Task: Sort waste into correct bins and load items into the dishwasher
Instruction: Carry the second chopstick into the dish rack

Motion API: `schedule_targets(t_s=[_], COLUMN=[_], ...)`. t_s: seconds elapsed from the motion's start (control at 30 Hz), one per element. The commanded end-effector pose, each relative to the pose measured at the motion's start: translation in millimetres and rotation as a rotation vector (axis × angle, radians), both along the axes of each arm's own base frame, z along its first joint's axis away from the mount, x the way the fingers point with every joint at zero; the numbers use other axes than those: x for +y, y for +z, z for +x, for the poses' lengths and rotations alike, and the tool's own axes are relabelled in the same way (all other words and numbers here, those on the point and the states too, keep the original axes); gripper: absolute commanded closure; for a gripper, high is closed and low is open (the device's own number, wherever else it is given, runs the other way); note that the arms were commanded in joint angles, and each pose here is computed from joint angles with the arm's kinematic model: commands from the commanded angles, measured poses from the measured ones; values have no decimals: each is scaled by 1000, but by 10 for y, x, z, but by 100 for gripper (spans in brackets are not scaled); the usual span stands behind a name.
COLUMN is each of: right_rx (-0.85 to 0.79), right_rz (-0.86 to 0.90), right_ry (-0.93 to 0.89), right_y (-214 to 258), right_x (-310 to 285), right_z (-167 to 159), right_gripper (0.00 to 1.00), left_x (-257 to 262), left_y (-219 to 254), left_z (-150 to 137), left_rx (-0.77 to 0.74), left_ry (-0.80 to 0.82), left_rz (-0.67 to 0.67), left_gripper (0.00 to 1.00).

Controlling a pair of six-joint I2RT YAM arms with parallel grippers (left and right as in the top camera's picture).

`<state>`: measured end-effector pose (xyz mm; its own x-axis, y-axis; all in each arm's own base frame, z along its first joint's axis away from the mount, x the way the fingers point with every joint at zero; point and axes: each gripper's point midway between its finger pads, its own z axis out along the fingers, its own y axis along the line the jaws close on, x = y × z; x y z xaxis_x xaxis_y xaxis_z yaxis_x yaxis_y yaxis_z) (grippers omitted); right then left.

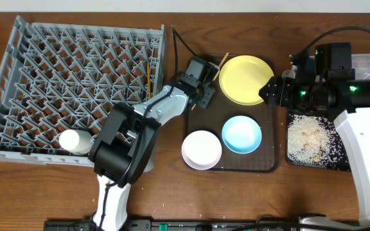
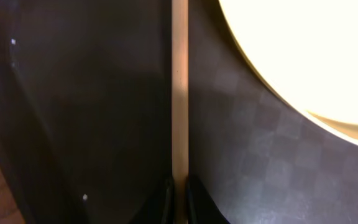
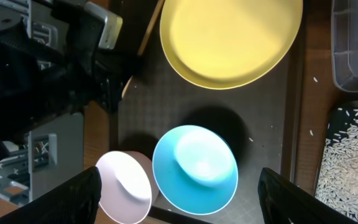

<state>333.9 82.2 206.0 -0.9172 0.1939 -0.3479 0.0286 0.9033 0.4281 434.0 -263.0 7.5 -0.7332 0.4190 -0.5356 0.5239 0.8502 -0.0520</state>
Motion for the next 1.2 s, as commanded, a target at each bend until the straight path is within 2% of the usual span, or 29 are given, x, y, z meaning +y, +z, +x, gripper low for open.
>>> schedule_targets(t_s=[0.0,0.13,0.23,0.37,0.5,0.6,0.77,1.17], right_rx=[5,5,5,5,5,5,13,28], right_rz=[0,0,0,0,0,0,-1,-1], right_ry=[-14,-14,-14,-13,-13,-13,-13,-13], right_y=[-9,-9,-9,-9,-10,-10,-18,-33], right_x=[-30,-30,-30,-30,-30,-30,-31,-32], right_z=[20,20,20,20,19,20,2,-28], right_gripper=[22,22,22,22,21,21,21,22], left_x=[39,135,298,677,1133,1466,1703,1762], left_y=[202,820,1234,1616,1776,1684,1326,745], left_z=[14,74,-65,-347,-536,-642,-706,-603], left_rx=[-6,-81,-95,-81,-67,-9,88,149], left_ry=[48,119,136,193,296,370,433,452], left_rz=[-35,-104,-109,-56,33,116,154,175], left_gripper=[92,92,92,92,92,92,92,92])
